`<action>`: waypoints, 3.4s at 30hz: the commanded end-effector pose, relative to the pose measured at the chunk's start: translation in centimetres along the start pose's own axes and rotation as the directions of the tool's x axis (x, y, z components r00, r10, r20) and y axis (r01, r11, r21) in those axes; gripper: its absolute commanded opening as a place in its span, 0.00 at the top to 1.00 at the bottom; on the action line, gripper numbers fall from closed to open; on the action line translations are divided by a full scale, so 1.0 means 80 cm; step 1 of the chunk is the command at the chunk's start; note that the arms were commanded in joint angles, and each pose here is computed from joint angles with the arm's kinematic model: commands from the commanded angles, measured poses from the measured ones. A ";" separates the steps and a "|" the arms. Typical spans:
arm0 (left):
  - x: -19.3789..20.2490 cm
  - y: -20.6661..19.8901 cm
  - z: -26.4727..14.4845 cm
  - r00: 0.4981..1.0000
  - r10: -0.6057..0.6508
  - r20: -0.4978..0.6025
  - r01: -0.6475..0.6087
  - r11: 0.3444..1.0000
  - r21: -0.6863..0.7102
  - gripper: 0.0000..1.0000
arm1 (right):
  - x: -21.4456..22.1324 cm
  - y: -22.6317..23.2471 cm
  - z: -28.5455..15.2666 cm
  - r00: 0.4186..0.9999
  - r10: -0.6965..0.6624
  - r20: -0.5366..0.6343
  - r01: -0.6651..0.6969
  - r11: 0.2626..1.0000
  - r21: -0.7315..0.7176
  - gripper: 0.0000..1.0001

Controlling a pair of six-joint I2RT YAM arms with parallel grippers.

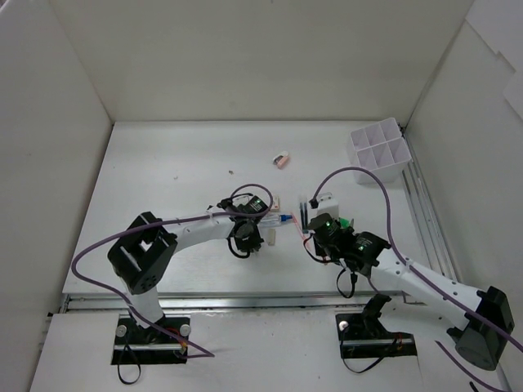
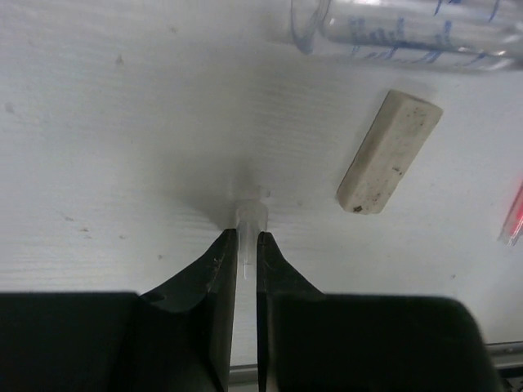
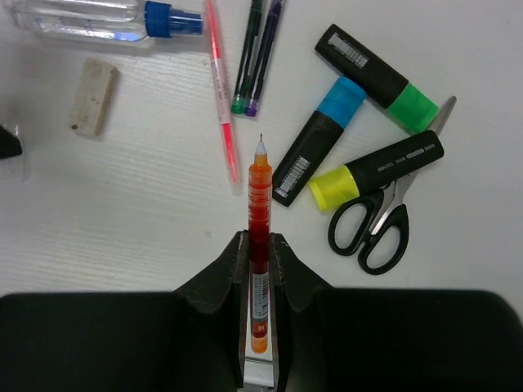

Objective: Sort the stationery into containers
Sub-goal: Pick up the pen cap from the center of the board, then close the pen cap on the pen.

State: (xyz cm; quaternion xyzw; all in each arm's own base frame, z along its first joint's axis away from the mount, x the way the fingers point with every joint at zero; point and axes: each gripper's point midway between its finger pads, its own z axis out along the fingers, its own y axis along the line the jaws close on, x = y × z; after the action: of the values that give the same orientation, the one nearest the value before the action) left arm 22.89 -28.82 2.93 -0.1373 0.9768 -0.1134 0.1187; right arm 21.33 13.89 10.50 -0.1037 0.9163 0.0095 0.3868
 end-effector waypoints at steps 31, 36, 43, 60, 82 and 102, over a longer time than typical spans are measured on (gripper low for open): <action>-0.169 -0.069 -0.300 0.717 -0.120 0.686 -0.359 0.781 0.512 1.00 | -0.192 0.217 -0.087 0.838 0.109 0.535 0.333 0.675 -0.658 1.00; -0.170 -0.068 -0.310 0.704 -0.169 0.689 -0.349 0.763 0.544 1.00 | -0.193 0.215 -0.067 0.857 0.075 0.509 0.307 0.719 -0.623 1.00; -0.171 -0.067 -0.313 0.698 -0.177 0.694 -0.348 0.763 0.545 1.00 | -0.201 0.222 -0.053 0.861 0.072 0.503 0.294 0.736 -0.610 1.00; -0.170 -0.067 -0.308 0.700 -0.171 0.693 -0.352 0.762 0.544 1.00 | -0.223 0.211 -0.052 0.841 0.085 0.534 0.275 0.783 -0.557 1.00; -0.141 -0.081 -0.274 0.734 -0.057 0.676 -0.457 0.696 0.555 1.00 | -0.282 0.204 -0.067 0.740 0.186 0.646 0.242 0.823 -0.515 1.00; -0.054 -0.091 -0.178 0.799 0.254 0.545 -0.590 0.512 0.625 1.00 | -0.325 0.168 -0.109 0.624 0.230 0.747 0.290 0.819 -0.495 1.00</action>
State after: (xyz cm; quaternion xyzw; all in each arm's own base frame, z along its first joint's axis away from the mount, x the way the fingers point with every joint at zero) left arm 30.46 -29.03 24.10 0.0738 0.7538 -0.4071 0.5106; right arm 28.90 30.34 18.70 -0.2691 0.7707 0.2512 0.5201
